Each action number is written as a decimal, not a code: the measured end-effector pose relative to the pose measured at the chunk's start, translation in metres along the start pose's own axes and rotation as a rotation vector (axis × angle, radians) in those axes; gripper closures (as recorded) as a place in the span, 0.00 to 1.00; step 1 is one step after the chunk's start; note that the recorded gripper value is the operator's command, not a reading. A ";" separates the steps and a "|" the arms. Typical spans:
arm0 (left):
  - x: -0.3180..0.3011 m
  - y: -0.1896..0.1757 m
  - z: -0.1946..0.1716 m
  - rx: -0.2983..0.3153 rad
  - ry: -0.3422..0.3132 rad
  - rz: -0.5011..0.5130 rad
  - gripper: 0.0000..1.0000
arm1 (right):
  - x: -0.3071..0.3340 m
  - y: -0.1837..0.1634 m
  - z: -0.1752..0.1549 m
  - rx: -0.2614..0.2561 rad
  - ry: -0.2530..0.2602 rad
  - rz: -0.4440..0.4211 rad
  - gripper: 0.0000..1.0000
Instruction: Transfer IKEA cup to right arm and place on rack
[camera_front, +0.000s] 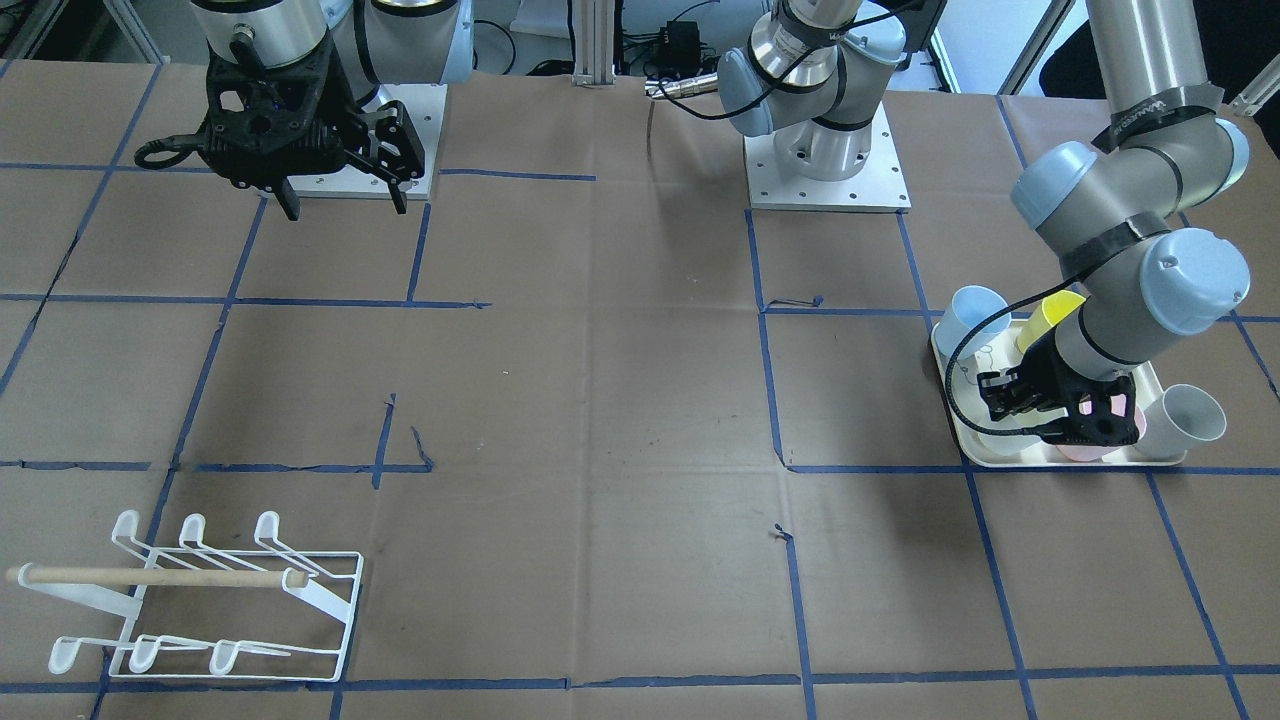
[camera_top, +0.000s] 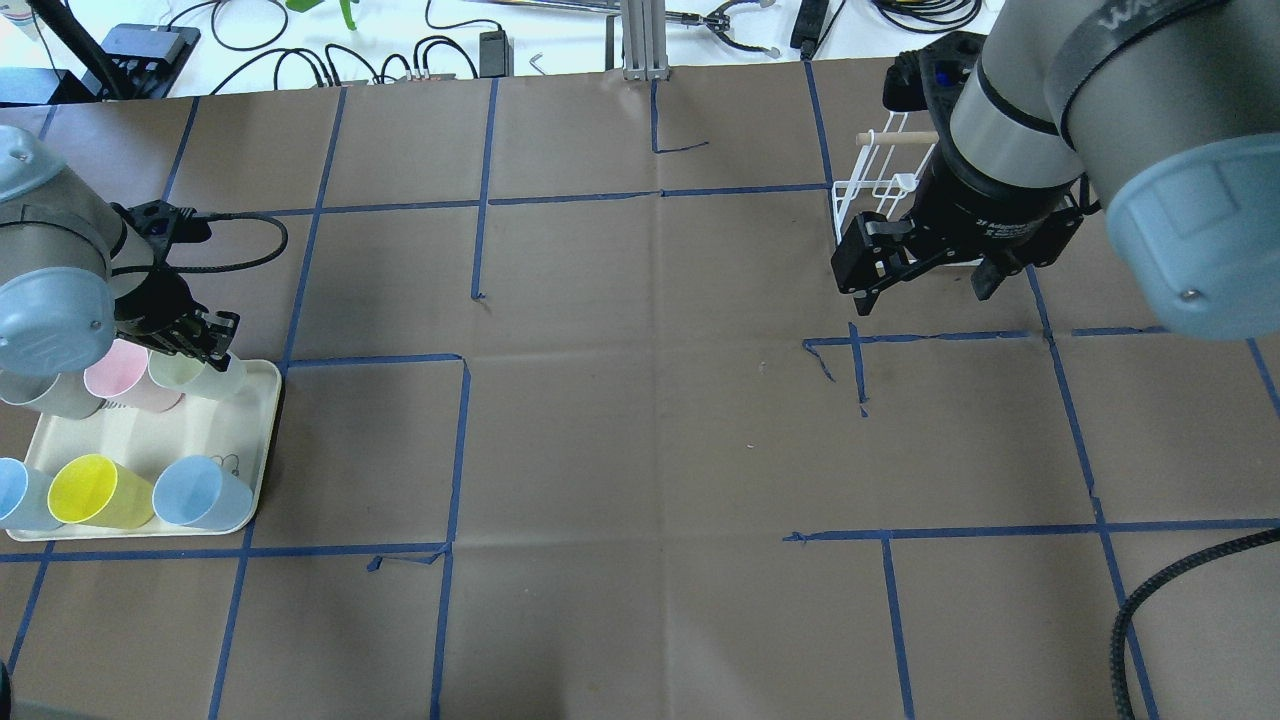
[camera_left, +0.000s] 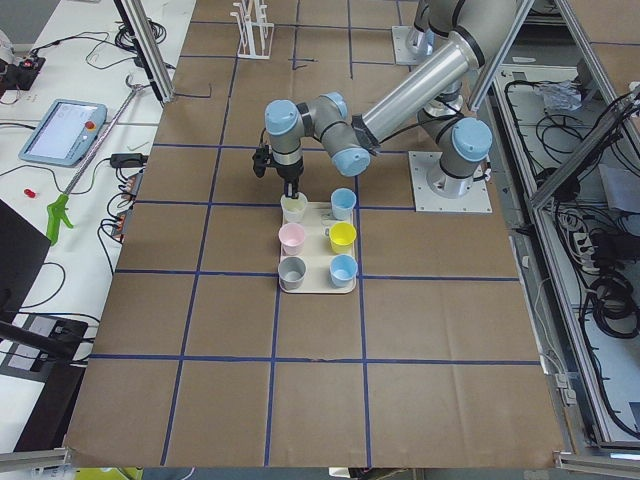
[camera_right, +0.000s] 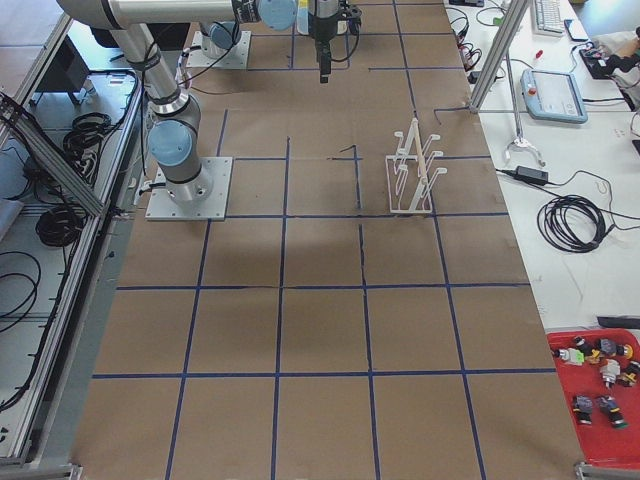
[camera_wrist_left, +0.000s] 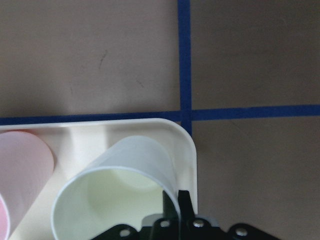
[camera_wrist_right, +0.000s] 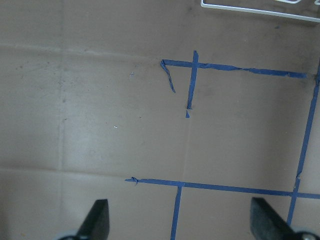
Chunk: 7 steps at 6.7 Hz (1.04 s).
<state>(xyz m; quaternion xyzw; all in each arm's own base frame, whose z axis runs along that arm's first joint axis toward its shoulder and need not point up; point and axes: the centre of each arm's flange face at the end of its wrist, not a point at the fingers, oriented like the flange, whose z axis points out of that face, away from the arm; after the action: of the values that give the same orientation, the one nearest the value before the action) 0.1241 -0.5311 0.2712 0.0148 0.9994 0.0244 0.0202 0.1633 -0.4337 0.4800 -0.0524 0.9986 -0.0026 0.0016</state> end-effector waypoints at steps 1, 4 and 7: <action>-0.003 -0.006 -0.031 0.012 -0.002 0.002 1.00 | 0.000 0.000 0.000 0.000 0.000 0.000 0.00; 0.017 -0.043 -0.136 0.074 0.012 0.060 1.00 | 0.000 -0.002 -0.001 0.017 -0.003 -0.001 0.00; 0.105 -0.056 -0.182 0.211 0.150 0.186 1.00 | -0.013 -0.016 0.008 0.205 -0.131 0.003 0.00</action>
<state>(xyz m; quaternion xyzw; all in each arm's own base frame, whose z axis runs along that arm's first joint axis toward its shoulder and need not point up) 0.0103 -0.5922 0.4463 0.1076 0.9894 -0.0778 -0.0586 0.1781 -0.4488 0.4725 -0.0505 0.9909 -0.1015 0.0721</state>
